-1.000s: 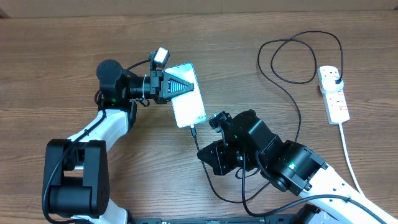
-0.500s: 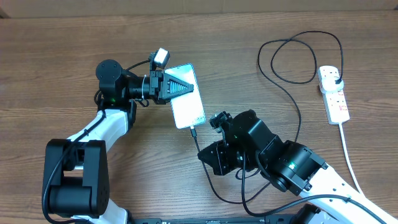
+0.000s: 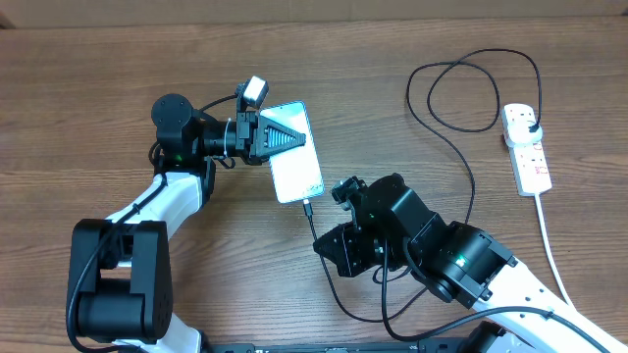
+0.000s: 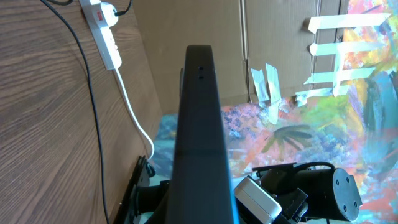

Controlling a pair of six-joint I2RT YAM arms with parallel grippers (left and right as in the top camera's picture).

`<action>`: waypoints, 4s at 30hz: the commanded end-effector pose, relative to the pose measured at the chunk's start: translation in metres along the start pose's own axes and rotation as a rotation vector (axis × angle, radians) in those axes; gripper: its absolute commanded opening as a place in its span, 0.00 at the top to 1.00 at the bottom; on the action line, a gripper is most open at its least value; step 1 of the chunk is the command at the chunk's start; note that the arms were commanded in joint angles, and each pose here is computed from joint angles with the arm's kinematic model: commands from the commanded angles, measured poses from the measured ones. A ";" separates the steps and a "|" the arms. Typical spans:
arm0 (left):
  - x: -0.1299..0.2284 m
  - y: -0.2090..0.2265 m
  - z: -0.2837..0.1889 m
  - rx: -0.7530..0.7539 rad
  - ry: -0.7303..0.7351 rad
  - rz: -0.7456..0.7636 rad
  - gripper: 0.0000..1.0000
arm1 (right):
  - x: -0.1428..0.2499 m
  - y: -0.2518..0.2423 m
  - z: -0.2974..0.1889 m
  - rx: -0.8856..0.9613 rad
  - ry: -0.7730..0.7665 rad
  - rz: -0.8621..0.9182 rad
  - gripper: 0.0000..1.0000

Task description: Plug charger to phone and switch on socket

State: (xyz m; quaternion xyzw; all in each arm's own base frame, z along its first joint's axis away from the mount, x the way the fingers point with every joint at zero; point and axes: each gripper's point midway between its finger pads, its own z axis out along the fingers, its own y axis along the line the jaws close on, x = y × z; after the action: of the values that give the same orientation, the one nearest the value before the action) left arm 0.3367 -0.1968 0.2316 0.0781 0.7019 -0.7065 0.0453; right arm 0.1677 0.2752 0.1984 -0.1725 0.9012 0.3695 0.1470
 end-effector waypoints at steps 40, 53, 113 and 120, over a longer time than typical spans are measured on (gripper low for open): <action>-0.003 -0.004 0.002 0.000 -0.023 -0.007 0.96 | -0.005 0.003 -0.002 -0.008 -0.026 -0.041 0.96; 0.007 -0.005 0.012 0.007 0.034 0.017 0.96 | -0.010 0.005 -0.002 -0.015 -0.044 -0.049 0.96; 0.006 -0.005 0.013 0.008 0.028 0.092 0.96 | -0.035 0.007 0.000 0.116 -0.173 -0.163 0.55; 0.006 -0.005 0.013 0.008 0.028 0.092 0.96 | -0.029 0.002 0.020 0.156 -0.138 -0.128 0.71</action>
State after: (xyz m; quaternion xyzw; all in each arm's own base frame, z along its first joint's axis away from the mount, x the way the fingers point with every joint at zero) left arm 0.3298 -0.2076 0.2314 0.1086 0.6979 -0.7060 0.0521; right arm 0.1911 0.2925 0.1868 -0.2045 0.9049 0.2961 0.2276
